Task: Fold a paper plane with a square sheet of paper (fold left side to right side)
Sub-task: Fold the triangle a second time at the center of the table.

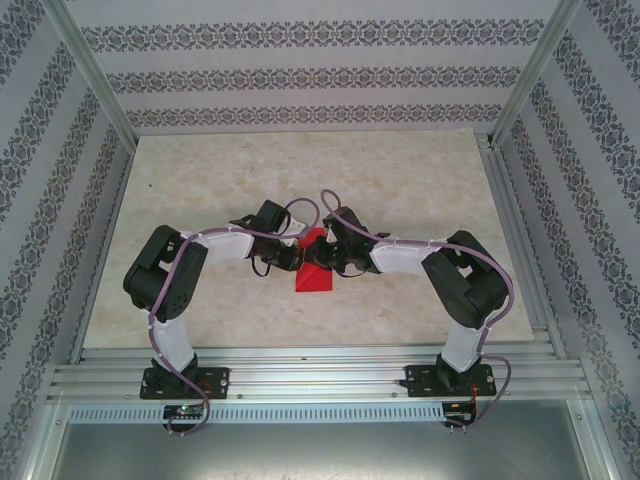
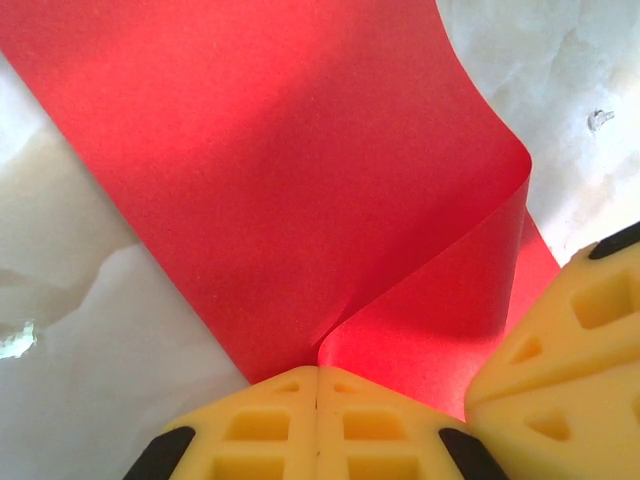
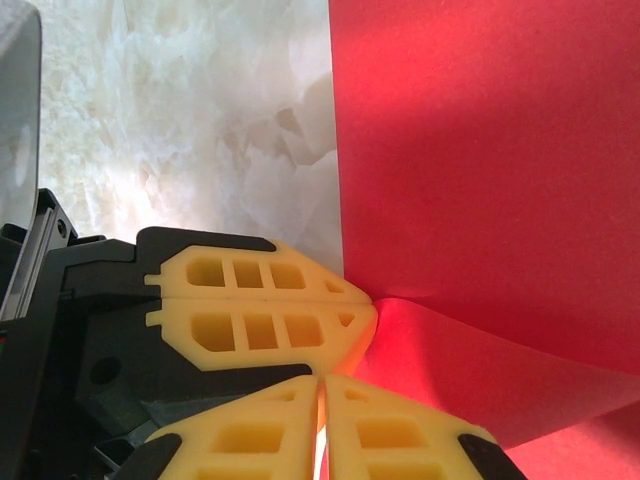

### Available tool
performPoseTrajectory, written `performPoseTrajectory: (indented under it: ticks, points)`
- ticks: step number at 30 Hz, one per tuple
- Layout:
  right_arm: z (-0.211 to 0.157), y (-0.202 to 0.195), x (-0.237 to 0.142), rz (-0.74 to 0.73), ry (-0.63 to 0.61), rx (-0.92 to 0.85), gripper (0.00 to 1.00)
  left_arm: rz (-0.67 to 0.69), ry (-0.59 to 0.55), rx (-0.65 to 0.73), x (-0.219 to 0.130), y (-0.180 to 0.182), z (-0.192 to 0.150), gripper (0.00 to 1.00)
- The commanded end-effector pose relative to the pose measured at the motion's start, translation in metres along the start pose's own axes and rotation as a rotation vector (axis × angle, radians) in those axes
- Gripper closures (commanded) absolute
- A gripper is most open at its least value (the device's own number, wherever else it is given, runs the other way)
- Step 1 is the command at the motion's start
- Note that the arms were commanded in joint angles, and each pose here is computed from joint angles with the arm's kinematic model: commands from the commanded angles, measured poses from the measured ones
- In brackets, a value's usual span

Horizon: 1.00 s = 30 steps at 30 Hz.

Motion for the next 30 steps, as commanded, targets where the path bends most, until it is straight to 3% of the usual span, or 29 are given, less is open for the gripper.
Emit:
performPoseTrajectory:
  ticks: [1,30]
  points:
    - [-0.008,-0.026,0.011,-0.057,0.019,0.028,0.89,0.023,0.037,0.008,0.010,0.003,-0.012,0.94]
    - [-0.006,-0.025,0.007,-0.034,0.013,0.035,0.89,0.023,0.034,0.015,0.010,0.000,-0.009,0.94]
Point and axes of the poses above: each hand's point on the last joint's axis, 136 mm out from that joint toward the fingers, its own x axis out along the fingers, its own y axis along the line the jaws close on, z = x × y, the point moved 2 cm from there along -x, back along the fingers
